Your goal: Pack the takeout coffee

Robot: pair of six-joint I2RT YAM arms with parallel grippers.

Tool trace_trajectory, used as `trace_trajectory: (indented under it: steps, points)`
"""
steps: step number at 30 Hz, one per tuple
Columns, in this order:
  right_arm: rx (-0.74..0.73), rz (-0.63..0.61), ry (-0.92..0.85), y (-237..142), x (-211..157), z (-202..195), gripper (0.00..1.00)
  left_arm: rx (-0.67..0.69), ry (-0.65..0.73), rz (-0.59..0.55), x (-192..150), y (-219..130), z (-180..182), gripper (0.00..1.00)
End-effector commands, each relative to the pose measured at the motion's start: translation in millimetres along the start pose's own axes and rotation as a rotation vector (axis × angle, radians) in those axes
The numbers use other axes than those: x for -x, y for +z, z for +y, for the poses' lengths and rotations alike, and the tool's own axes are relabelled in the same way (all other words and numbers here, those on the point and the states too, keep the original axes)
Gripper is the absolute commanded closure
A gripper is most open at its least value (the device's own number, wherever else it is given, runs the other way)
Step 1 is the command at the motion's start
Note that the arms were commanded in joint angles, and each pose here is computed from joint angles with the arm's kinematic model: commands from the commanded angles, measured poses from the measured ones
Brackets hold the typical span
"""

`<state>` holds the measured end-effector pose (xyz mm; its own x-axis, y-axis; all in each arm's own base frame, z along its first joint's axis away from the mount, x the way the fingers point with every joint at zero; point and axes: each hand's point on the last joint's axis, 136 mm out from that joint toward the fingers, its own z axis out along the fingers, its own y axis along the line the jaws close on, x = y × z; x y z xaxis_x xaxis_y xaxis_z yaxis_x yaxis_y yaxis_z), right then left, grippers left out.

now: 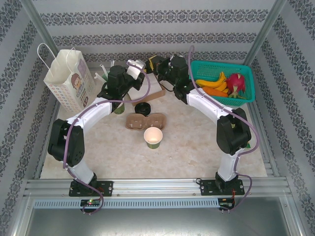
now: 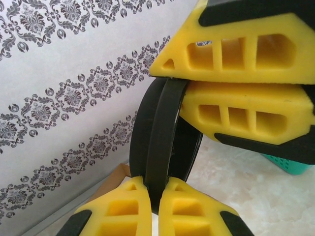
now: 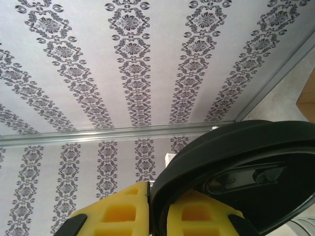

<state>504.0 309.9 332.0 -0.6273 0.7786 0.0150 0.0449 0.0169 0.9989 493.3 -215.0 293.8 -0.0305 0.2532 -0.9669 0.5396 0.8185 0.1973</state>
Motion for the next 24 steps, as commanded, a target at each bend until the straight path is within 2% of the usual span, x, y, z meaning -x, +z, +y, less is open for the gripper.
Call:
trace_trajectory:
  steps: [1, 5, 9, 13, 17, 20, 24]
  points:
    - [0.092, -0.006, -0.125, -19, 4, 40, 1.00, 0.001, -0.067, -0.022, 15, -10, 5, 0.59]
    - [0.146, 0.037, -0.303, -36, 6, 60, 1.00, -0.061, -0.240, -0.021, 8, -20, 8, 0.21]
    - [0.184, 0.148, -0.572, -59, -3, 76, 1.00, -0.148, -0.417, -0.007, 1, -35, 3, 0.02]
    - [0.201, 0.275, -0.744, -83, -12, 69, 1.00, -0.189, -0.561, -0.006, 2, -52, -3, 0.00]
    - [0.211, 0.497, -0.999, -110, -44, 48, 1.00, -0.296, -0.658, 0.012, 13, -65, -9, 0.00]
    - [0.246, 0.610, -1.091, -125, -60, 37, 1.00, -0.365, -0.657, -0.011, 26, -74, -13, 0.00]
    - [0.349, 0.741, -1.103, -139, -79, 38, 1.00, -0.459, -0.599, -0.043, 40, -84, -24, 0.00]
